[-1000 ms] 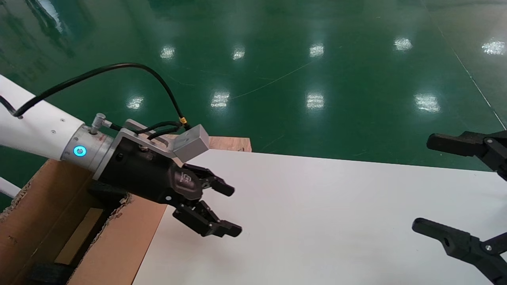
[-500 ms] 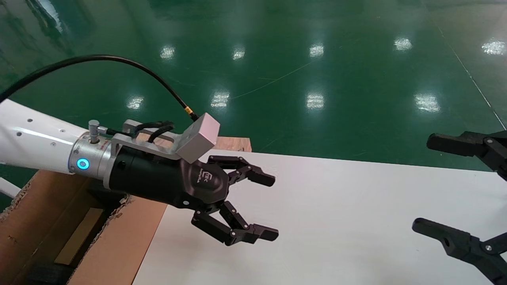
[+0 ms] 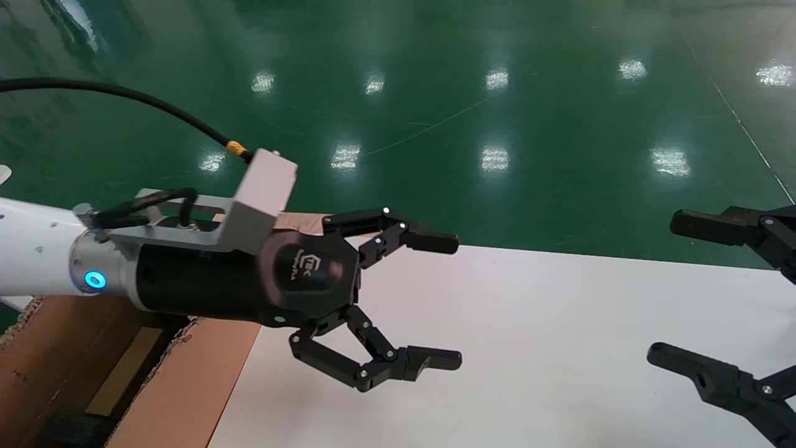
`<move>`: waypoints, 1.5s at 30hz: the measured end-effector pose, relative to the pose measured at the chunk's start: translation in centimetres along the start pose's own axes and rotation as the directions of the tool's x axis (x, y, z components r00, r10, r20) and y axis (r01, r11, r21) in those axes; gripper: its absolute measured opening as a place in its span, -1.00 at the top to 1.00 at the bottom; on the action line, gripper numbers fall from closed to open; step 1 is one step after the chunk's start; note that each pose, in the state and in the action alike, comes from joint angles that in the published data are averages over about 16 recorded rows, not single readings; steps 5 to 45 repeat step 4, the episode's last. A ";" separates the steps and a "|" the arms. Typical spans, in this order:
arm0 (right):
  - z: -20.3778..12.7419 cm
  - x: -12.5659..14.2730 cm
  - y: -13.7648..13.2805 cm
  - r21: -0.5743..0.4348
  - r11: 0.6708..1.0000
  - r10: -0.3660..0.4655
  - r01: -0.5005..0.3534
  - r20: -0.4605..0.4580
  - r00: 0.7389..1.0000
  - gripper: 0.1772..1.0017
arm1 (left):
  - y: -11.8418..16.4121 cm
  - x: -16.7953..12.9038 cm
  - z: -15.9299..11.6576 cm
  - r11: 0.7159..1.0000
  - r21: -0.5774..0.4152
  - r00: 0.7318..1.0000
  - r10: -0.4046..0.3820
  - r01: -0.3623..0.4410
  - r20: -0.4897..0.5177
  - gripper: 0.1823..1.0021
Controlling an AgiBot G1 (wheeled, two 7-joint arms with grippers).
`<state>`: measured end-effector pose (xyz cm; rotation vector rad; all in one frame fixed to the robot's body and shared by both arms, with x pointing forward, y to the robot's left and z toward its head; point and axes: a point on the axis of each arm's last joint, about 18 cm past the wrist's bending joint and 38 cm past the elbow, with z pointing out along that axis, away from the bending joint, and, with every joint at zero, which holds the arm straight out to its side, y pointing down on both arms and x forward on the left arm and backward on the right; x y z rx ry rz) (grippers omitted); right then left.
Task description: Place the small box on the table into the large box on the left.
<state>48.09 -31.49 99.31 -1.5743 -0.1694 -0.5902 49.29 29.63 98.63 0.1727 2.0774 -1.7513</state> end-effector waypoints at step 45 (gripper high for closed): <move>0.0 0.0 0.0 0.000 1.000 0.000 0.000 0.000 1.000 -1.00 | -0.3 0.4 -0.2 0.999 0.034 1.000 0.029 -0.029 0.006 -1.00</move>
